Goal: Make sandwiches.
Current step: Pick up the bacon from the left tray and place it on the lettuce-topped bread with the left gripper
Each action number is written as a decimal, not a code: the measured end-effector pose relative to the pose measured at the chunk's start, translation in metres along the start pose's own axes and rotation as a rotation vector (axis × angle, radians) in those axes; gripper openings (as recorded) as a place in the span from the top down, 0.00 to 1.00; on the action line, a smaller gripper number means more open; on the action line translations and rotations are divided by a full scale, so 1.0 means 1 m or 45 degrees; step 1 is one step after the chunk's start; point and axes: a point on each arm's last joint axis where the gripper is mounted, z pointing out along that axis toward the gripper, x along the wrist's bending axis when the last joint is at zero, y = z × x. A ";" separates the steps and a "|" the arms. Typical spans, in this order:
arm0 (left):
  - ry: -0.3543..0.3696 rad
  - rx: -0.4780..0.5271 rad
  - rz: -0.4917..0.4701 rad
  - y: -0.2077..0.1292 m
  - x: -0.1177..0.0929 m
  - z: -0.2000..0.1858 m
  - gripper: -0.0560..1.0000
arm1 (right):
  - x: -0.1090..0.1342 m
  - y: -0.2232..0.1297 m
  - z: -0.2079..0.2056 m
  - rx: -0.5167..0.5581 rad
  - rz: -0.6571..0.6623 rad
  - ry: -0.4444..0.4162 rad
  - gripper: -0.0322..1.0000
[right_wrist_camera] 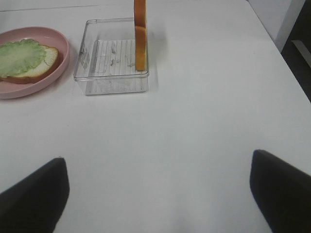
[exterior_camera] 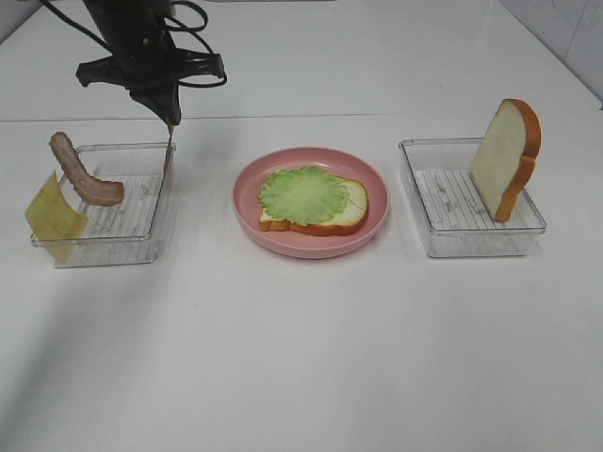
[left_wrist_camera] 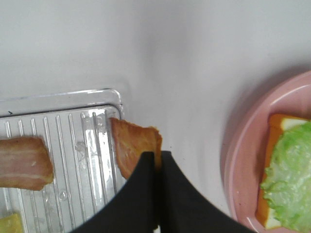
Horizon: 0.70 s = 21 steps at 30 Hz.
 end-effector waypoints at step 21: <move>-0.248 -0.071 0.269 -0.031 -0.105 -0.034 0.95 | 0.000 0.000 0.000 0.000 0.000 0.000 0.06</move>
